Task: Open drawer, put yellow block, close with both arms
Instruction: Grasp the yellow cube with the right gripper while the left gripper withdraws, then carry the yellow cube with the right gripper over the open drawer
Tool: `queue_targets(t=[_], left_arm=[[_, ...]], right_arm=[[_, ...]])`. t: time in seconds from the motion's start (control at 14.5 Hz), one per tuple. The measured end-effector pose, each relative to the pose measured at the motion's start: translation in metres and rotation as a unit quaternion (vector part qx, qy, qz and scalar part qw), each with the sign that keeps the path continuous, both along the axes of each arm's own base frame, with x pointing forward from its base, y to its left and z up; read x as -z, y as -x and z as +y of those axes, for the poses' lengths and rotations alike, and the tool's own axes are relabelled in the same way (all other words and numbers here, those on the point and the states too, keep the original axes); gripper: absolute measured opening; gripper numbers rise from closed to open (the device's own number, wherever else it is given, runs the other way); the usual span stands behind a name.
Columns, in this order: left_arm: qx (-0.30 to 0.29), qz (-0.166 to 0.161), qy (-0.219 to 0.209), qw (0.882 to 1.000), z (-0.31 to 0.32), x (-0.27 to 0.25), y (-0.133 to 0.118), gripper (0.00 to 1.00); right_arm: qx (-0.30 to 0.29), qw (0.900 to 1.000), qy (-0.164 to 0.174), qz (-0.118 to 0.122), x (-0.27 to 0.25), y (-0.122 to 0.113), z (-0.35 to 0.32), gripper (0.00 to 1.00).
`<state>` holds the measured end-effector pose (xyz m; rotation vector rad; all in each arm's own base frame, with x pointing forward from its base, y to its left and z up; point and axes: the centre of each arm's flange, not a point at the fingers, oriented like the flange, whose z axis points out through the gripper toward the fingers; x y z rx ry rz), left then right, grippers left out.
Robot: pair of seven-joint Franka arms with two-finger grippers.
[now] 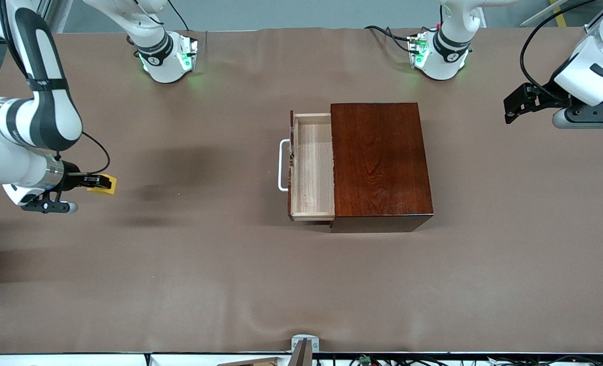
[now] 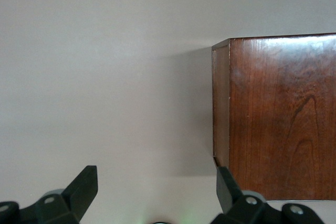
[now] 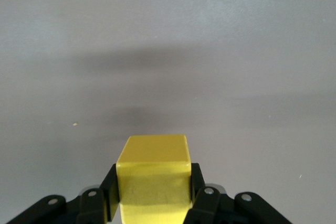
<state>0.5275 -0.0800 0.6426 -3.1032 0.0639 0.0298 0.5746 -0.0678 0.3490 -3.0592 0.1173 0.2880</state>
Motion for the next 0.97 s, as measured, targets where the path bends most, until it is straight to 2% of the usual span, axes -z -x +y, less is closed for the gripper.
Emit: queue_targets(t=[0.28,0.62,0.97], left_arm=[[-0.001,0.000,0.000,1.000,0.001,0.000,0.000,1.00],[-0.001,0.001,0.000,1.000,0.001,0.000,0.001,1.00],[-0.001,-0.003,0.000,1.000,0.001,-0.005,0.003,1.00]], right_arm=[[0.017,1.000,-0.013,0.011,-0.024,0.000,0.014,0.56],[0.072,0.997,-0.002,0.017,-0.055,0.006,0.077,0.56],[0.141,0.990,0.014,0.027,-0.073,0.017,0.140,0.56]])
